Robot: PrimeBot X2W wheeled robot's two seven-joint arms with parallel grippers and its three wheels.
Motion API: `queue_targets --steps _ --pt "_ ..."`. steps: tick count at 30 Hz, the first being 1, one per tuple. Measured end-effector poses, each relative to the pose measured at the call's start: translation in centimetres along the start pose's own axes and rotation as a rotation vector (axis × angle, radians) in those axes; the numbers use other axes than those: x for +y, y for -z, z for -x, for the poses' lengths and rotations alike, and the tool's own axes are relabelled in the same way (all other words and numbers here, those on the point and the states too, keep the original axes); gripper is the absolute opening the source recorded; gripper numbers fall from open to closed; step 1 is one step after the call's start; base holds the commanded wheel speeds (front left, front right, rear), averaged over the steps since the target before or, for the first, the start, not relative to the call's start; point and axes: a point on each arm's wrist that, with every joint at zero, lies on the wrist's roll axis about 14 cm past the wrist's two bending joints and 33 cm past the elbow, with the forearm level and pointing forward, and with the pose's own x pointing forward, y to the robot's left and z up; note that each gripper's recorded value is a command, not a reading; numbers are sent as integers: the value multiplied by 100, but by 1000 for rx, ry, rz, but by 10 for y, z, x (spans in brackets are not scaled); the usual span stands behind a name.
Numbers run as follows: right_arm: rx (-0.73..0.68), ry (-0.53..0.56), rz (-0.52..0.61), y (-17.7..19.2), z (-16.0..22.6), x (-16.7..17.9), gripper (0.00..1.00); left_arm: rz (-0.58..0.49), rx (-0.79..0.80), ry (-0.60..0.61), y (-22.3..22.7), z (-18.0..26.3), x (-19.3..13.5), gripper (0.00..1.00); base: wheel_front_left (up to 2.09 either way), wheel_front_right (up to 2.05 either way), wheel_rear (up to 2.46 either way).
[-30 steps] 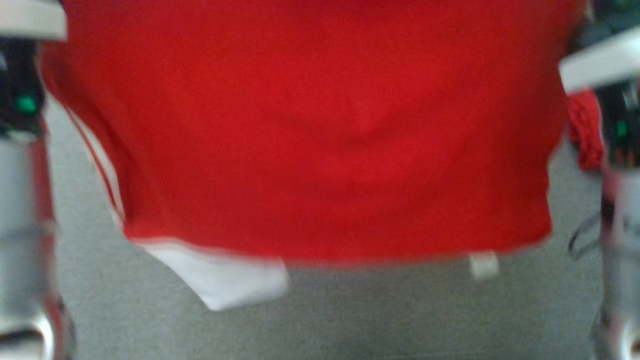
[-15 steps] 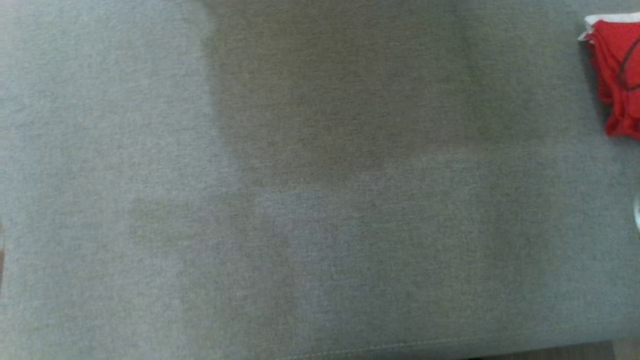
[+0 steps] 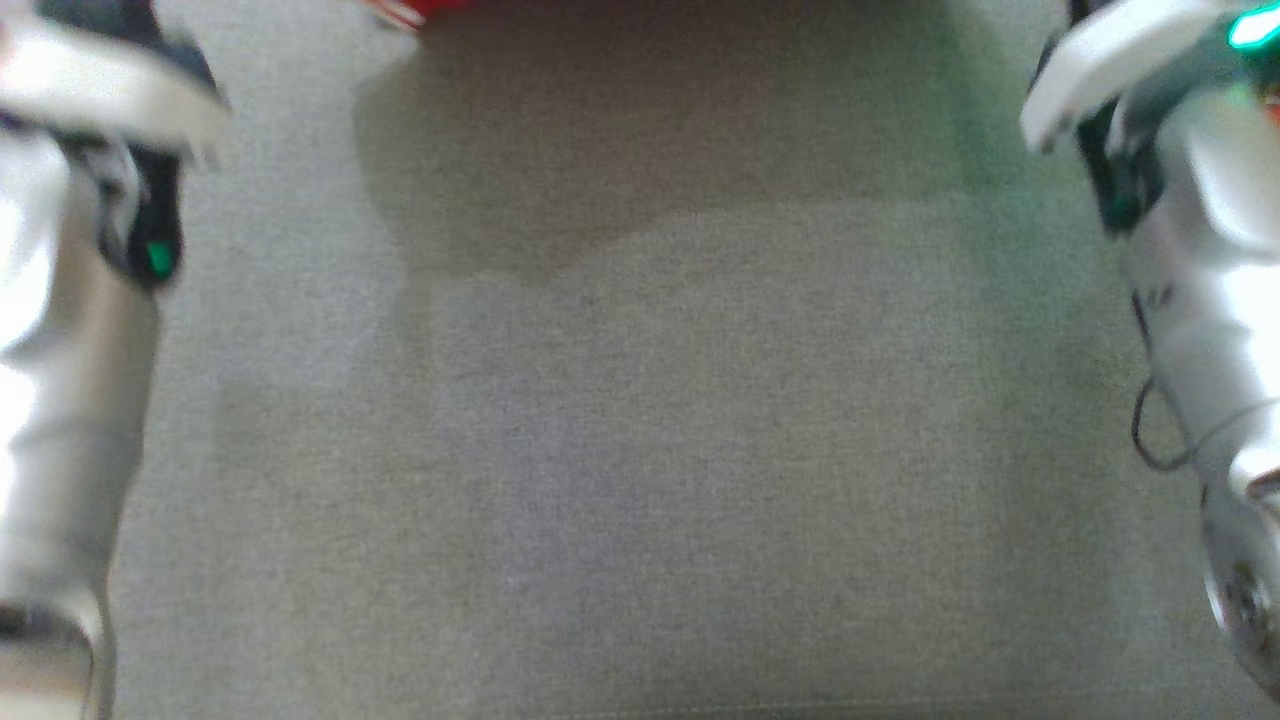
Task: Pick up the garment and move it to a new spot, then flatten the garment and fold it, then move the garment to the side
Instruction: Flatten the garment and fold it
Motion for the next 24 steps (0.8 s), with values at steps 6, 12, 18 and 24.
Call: queue_targets --steps 6,12,18,24 --pt "223 -26 34 53 33 6 0 -44 162 40 48 66 2 0 0 0 0" --pt "404 -62 92 86 74 10 0 -100 309 113 75 128 -5 0 0 0 0" --pt "505 -107 94 97 112 13 0 -114 436 170 89 180 -14 0 0 0 0" --pt "612 -169 84 106 157 15 0 -108 581 229 106 239 -24 0 0 0 0"
